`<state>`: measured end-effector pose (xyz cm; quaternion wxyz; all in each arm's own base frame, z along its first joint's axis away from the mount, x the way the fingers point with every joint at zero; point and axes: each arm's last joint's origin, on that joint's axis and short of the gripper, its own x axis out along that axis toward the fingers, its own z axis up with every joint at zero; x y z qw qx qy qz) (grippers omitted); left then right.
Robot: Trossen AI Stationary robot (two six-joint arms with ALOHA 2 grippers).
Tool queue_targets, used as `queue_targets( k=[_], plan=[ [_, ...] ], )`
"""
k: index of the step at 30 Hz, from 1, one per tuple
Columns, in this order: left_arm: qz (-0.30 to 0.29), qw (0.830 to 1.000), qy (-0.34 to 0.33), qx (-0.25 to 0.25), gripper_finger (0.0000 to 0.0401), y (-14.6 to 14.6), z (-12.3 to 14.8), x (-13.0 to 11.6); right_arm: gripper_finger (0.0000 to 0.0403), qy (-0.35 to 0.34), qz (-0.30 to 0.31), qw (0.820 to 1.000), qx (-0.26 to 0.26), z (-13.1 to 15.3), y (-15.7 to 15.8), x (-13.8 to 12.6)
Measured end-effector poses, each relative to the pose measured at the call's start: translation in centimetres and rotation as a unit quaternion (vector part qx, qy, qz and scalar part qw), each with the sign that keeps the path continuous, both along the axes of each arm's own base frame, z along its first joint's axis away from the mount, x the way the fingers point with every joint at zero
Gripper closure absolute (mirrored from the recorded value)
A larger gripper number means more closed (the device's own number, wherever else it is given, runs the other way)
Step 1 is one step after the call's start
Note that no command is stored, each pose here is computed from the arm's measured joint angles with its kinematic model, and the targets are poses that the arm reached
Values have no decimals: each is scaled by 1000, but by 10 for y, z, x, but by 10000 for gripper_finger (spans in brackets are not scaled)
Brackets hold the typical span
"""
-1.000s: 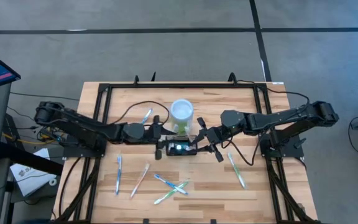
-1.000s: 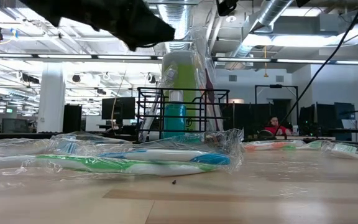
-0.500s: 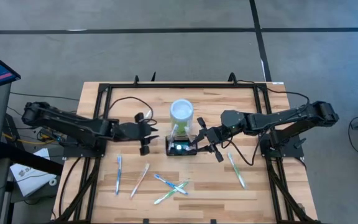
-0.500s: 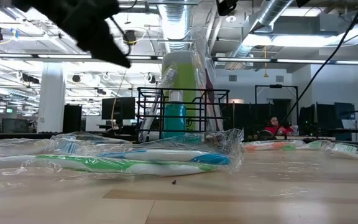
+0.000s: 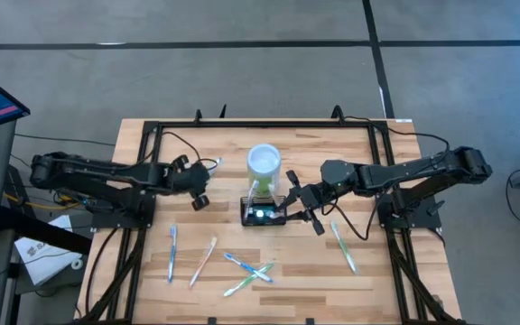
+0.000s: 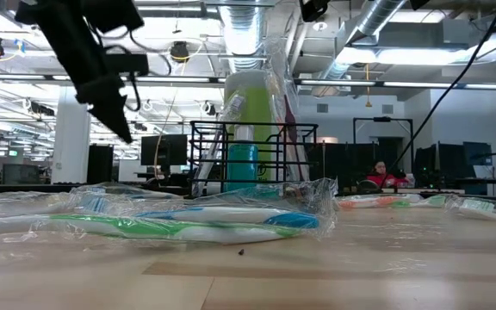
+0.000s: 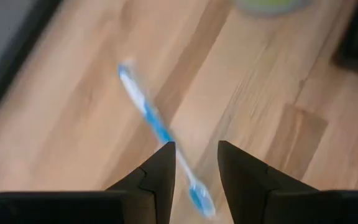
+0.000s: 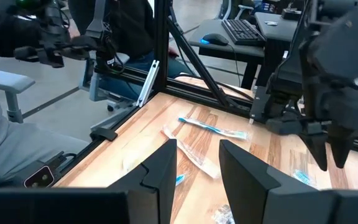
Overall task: Pick & Place toothbrushing station
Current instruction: Put the top left blue toothbrush into the wire organizer
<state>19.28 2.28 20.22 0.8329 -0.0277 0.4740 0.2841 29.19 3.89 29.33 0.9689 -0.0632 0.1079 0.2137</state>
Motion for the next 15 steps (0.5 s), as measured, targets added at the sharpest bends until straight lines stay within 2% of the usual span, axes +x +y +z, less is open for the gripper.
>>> queue_targets(
  k=[3, 10, 15],
  plan=[
    [30, 999, 20, -22, 288, 7, -6, -1, 292, 0, 0, 1000, 0, 0, 0, 0],
    [50, 996, 69, -30, 288, 15, -19, 0, 292, 3, 0, 1000, 0, -1, 0, 0],
    [57, 991, 58, -103, 288, 12, -21, 0, 292, 7, 0, 1000, -1, -1, 0, 0]
  ],
)
